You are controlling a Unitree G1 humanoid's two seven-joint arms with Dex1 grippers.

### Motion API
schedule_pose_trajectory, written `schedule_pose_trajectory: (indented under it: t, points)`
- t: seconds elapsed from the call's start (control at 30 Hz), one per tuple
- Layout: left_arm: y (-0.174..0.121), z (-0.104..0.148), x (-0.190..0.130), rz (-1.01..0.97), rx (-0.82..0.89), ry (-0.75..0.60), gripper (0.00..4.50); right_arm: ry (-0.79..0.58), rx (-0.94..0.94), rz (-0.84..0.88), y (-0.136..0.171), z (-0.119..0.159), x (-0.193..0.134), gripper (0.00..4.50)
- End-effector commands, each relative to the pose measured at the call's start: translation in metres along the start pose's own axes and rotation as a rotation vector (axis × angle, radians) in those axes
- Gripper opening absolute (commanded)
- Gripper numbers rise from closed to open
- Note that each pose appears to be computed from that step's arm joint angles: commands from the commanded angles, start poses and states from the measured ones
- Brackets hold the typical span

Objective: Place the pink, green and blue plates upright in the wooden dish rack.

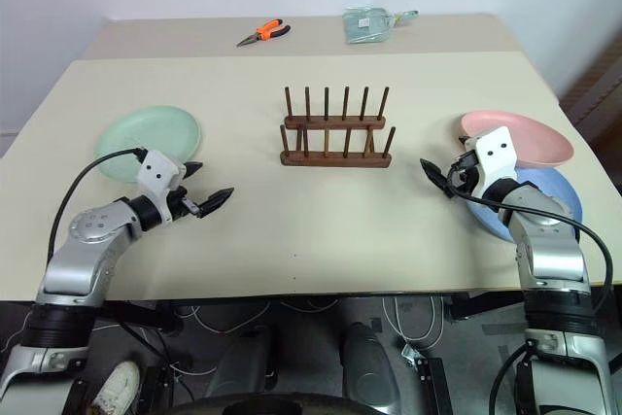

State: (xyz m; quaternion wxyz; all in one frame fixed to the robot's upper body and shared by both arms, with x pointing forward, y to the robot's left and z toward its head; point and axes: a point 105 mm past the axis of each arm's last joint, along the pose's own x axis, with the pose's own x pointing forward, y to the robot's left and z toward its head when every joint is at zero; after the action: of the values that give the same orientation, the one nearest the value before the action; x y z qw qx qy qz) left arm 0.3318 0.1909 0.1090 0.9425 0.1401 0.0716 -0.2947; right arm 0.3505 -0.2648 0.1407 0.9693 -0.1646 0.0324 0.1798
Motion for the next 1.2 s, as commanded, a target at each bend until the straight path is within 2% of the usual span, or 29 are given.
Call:
schedule_pose_trajectory:
  t: [0.03, 0.27, 0.5, 0.63, 0.77, 0.9, 1.0, 1.13, 1.2]
  points:
    - [-0.002, 0.014, 0.001, -0.007, 0.024, -0.041, 4.50, -0.062, -0.042, -0.014, -0.003, 0.019, 0.003, 4.47]
    - [-0.008, 0.010, 0.011, -0.082, 0.005, -0.027, 4.50, -0.047, -0.023, 0.067, 0.009, 0.016, 0.004, 4.47]
    - [-0.014, 0.009, 0.044, -0.218, 0.051, 0.004, 4.50, -0.076, -0.032, 0.046, 0.014, 0.023, 0.003, 4.47]
    - [-0.026, 0.017, 0.095, -0.345, 0.056, 0.026, 4.50, -0.079, -0.040, -0.013, 0.014, 0.020, -0.010, 4.47]
    - [-0.033, 0.015, 0.119, -0.366, 0.068, 0.059, 4.50, -0.066, -0.042, -0.064, 0.014, 0.016, -0.025, 4.47]
    - [-0.050, 0.014, 0.129, -0.428, 0.059, 0.056, 4.50, -0.046, -0.040, -0.100, 0.018, 0.011, -0.039, 4.47]
    - [-0.057, 0.013, 0.132, -0.432, 0.066, 0.041, 3.76, -0.037, -0.031, -0.109, 0.023, 0.008, -0.045, 4.50]
    - [-0.063, 0.011, 0.132, -0.455, 0.049, 0.022, 1.76, -0.020, -0.025, -0.101, 0.031, 0.003, -0.047, 4.50]
    - [-0.065, 0.010, 0.130, -0.466, 0.053, 0.016, 0.91, -0.020, -0.021, -0.094, 0.034, 0.003, -0.045, 4.50]
